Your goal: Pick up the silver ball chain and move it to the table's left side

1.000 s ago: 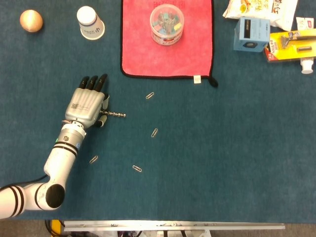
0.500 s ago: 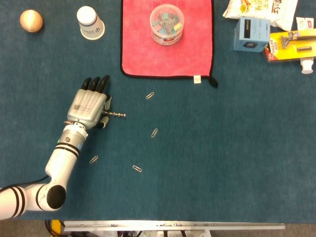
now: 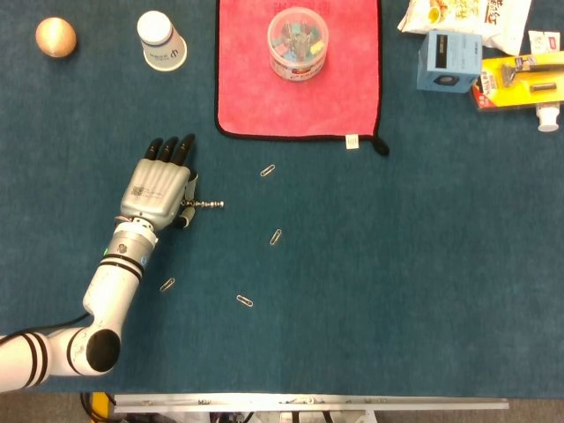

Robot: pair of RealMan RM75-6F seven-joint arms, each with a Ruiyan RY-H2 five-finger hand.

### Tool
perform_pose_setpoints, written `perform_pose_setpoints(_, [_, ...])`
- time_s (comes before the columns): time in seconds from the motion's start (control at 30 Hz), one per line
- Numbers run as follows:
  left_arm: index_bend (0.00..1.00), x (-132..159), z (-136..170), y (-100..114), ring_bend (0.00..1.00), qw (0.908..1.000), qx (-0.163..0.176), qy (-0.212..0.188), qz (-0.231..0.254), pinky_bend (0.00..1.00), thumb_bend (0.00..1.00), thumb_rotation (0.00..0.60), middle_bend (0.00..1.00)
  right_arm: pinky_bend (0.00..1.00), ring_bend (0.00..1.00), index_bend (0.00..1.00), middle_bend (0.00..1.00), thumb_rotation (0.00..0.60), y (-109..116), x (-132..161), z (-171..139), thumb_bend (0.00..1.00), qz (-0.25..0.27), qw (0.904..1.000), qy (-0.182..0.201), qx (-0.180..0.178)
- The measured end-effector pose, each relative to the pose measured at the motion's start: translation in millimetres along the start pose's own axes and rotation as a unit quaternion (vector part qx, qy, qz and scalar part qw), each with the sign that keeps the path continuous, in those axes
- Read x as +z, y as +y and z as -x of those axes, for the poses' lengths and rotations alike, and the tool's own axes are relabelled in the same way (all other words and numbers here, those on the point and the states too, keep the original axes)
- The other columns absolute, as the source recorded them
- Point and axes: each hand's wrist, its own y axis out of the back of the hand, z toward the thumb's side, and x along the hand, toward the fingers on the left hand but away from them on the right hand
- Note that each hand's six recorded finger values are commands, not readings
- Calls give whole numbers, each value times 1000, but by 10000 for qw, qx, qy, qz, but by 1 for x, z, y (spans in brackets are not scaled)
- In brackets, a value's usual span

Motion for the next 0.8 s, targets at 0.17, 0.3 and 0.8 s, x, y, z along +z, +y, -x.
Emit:
perform_pose_setpoints(0.17, [551,0,0,0,0,10000,-9,16,29,56,341,600,0,0,0,78,84,600,-1,0,0,0,-3,10000,2,12])
perform_pose_setpoints(0.3, [554,-1,1,1,0,10000,-14,18,26,55,343,600,0,0,0,78,84,600,0,0,0,0,4,10000,-7,9])
perform_pose_setpoints(0.8, [562,-6,17,12,0,9998,134,15,-153,56,344,600,0,0,0,77,84,600,1,0,-1,0,24,10000,23,-3])
